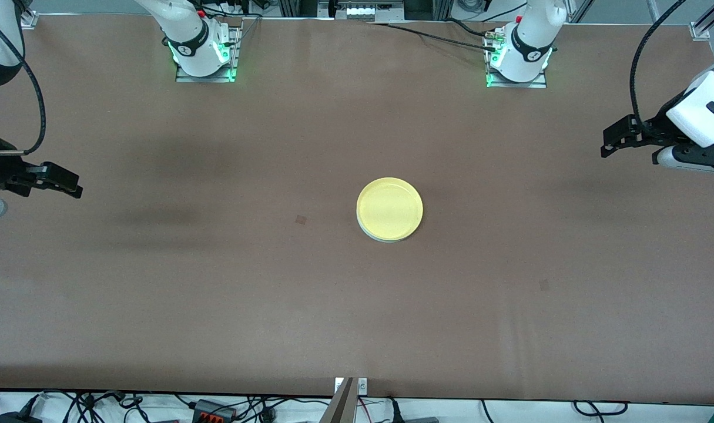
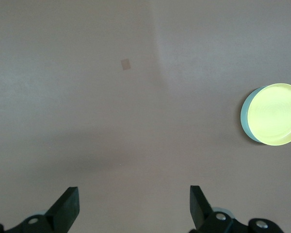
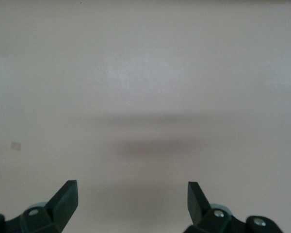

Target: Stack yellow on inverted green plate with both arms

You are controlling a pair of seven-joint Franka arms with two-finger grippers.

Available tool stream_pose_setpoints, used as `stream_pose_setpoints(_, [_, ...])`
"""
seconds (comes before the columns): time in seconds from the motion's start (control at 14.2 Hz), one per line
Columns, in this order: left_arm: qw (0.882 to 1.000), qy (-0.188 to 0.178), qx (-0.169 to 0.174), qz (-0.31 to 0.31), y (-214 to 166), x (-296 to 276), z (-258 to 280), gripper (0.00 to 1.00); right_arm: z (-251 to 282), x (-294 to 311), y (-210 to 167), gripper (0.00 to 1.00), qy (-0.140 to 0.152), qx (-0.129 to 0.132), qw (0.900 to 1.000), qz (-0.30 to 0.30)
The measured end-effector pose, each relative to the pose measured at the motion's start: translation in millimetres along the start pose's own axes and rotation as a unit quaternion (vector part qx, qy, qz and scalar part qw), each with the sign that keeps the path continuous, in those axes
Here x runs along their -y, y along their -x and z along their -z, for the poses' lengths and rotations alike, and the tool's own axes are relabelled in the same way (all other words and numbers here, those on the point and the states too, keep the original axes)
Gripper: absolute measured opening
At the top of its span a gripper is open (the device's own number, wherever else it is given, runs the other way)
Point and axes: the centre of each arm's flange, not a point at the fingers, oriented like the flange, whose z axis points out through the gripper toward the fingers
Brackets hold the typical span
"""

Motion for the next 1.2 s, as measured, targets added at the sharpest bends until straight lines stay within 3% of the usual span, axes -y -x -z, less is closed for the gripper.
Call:
stream_pose_setpoints(0.21, [1.000,0.000,0.000,0.000,0,0,0,1.00,-14,-2,20,1.00,-0.002,-0.020,1.000,0.000])
stream_pose_setpoints(0.49, [1.000,0.000,0.001,0.000,0,0,-1,1.00,-9,-4,36,1.00,-0.003,-0.020,1.000,-0.001])
stream_pose_setpoints(0.84, [1.000,0.000,0.002,0.000,-1,0,-2,1.00,-7,-6,51,1.00,-0.003,0.024,1.000,-0.001])
stream_pose_setpoints(1.2, [1.000,0.000,0.002,0.000,-1,0,-1,1.00,-2,-7,59,1.00,-0.003,0.026,1.000,-0.001])
